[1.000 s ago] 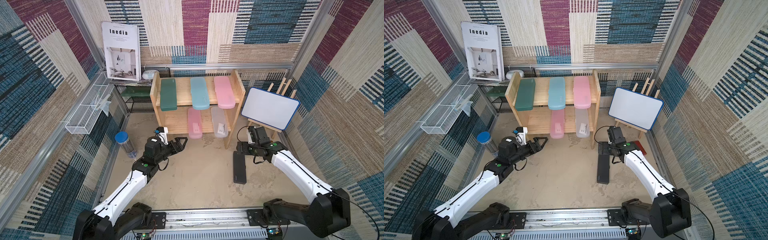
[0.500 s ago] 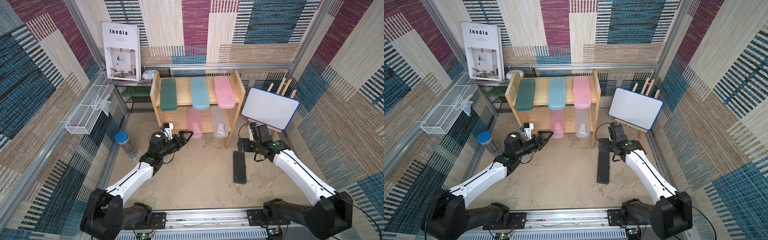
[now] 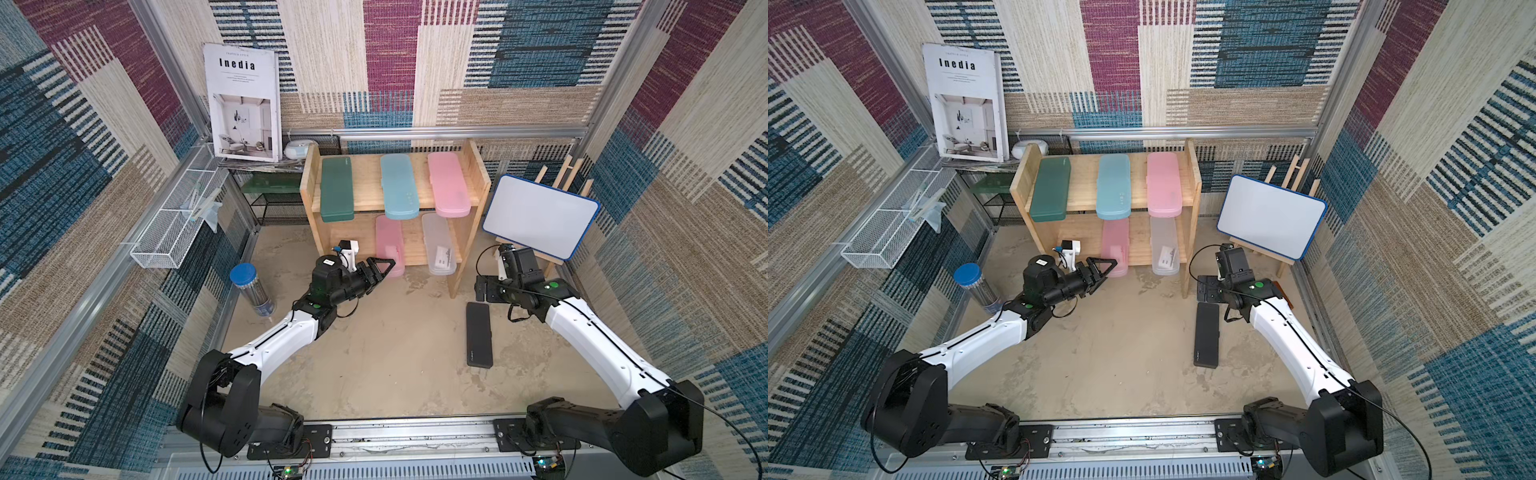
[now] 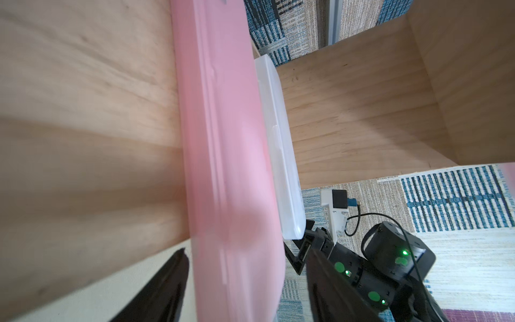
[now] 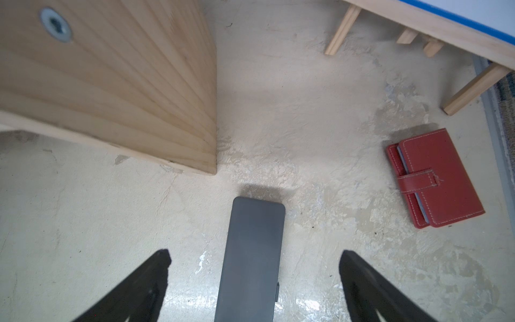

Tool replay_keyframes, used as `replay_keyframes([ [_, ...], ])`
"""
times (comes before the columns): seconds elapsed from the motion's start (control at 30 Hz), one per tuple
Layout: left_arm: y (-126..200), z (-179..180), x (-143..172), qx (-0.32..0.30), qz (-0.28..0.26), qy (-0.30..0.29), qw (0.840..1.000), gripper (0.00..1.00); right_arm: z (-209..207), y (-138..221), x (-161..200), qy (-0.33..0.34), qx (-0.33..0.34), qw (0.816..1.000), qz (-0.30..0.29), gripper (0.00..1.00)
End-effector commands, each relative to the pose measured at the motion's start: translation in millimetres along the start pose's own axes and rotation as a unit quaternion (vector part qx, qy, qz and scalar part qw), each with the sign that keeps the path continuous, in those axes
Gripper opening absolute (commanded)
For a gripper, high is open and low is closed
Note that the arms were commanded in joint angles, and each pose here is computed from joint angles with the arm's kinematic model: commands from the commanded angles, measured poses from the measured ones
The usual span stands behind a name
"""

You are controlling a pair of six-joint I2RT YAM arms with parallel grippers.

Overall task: Remove the pencil cases from the shelf
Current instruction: Pick up the pencil case from the shelf.

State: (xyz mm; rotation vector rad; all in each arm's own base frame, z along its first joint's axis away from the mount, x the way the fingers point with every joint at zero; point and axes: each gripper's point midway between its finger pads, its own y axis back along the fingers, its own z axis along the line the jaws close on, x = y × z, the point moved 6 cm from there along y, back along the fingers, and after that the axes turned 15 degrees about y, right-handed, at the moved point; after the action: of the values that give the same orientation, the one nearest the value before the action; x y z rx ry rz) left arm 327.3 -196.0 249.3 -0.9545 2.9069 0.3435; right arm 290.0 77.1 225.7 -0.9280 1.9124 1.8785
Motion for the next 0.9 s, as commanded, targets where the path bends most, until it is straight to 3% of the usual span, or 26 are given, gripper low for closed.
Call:
replay_keyframes([
  [0.0,0,-2,0,0.004,-0.003,-0.002,1.000,0.58,-1,3,-1,0.004,0.005,1.000,-0.003,0.99],
  [0.17,5,-3,1,-0.008,-0.008,-0.008,1.000,0.38,0,3,-1,0.004,-0.003,1.000,-0.003,1.00],
  [0.33,15,1,6,-0.026,-0.016,-0.016,0.999,0.24,3,7,-4,0.013,-0.015,1.000,-0.013,1.00],
  [0.57,44,20,27,-0.073,-0.036,-0.083,0.993,0.22,12,45,-21,0.006,-0.075,0.993,-0.087,0.97],
  [0.73,75,42,49,-0.115,-0.061,-0.173,0.976,0.23,47,90,-37,0.008,-0.213,0.958,-0.193,0.98],
  [0.87,97,56,62,-0.119,-0.076,-0.223,0.965,0.25,94,111,-44,0.018,-0.308,0.922,-0.235,1.00],
])
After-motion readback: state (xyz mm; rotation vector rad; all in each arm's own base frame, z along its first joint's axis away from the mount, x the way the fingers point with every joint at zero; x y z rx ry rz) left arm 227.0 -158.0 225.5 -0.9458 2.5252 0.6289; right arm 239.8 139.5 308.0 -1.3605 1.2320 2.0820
